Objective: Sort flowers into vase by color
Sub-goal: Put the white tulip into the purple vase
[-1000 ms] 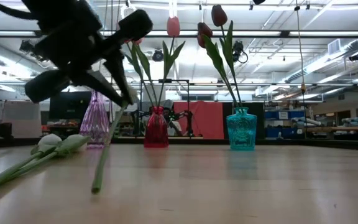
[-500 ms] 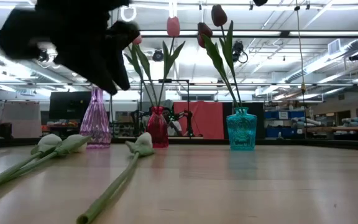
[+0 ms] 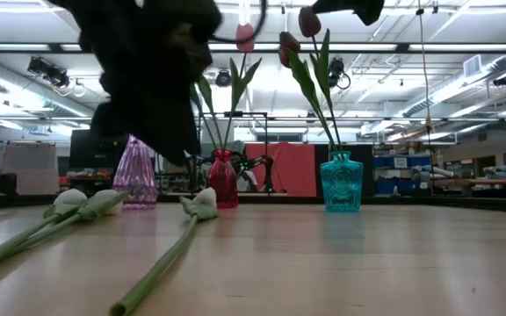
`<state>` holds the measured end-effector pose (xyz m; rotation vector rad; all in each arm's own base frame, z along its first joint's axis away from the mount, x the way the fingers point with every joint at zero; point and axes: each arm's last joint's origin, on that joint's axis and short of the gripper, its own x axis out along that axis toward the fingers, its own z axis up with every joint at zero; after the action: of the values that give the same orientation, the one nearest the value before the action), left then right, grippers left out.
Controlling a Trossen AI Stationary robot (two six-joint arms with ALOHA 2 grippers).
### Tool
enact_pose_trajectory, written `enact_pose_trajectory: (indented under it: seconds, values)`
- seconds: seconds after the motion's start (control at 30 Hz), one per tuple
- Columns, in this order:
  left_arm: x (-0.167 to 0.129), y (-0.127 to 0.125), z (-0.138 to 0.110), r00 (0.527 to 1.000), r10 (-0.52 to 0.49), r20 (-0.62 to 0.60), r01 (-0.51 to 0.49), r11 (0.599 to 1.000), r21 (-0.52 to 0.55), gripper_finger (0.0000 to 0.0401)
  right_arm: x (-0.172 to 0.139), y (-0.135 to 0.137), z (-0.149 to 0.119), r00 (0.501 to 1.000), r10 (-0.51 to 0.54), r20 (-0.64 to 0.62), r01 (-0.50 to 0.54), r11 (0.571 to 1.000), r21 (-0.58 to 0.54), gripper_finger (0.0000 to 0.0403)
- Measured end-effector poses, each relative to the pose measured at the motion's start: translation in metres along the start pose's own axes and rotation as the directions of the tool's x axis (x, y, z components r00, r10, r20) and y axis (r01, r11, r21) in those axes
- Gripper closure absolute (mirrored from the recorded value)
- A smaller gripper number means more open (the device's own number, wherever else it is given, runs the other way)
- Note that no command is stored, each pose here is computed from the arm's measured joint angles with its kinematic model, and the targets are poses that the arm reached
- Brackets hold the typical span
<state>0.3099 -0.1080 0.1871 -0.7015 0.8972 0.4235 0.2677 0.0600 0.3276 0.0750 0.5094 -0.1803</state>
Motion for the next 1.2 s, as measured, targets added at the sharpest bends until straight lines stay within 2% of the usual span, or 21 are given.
enact_pose_trajectory:
  seconds: [0.13,0.23,0.33,0.5,0.73,0.93,1.2]
  values:
    - [0.020,0.008,0.006,0.996,0.005,-0.085,-0.012,0.997,-0.078,0.0274,0.003,-0.001,-0.008,0.999,-0.028,-0.021,0.027,1.000,-0.013,0.0254]
    - [0.031,0.021,0.015,0.990,0.052,-0.131,-0.066,0.992,-0.109,0.0274,0.004,-0.003,-0.010,0.997,-0.076,-0.017,0.076,0.997,-0.018,0.0254]
    - [0.034,0.029,0.025,0.988,0.051,-0.147,-0.071,0.988,-0.138,0.0274,0.006,-0.004,-0.013,0.994,-0.112,-0.014,0.112,0.993,-0.023,0.0254]
    - [0.036,0.036,0.036,0.989,0.054,-0.140,-0.076,0.986,-0.151,0.0274,0.008,-0.004,-0.016,0.993,-0.115,-0.013,0.115,0.993,-0.025,0.0254]
    - [0.035,0.034,0.033,0.980,0.023,-0.196,-0.049,0.991,-0.128,0.0272,0.008,-0.004,-0.017,0.994,-0.111,-0.015,0.111,0.994,-0.019,0.0254]
    - [0.033,0.030,0.027,0.970,-0.010,-0.243,-0.020,0.993,-0.120,0.0247,0.008,-0.003,-0.016,0.994,-0.109,-0.007,0.109,0.994,-0.019,0.0254]
    - [0.033,0.028,0.025,0.971,-0.010,-0.237,-0.029,0.987,-0.159,0.0231,0.008,-0.003,-0.016,0.994,-0.107,-0.002,0.107,0.994,-0.027,0.0254]
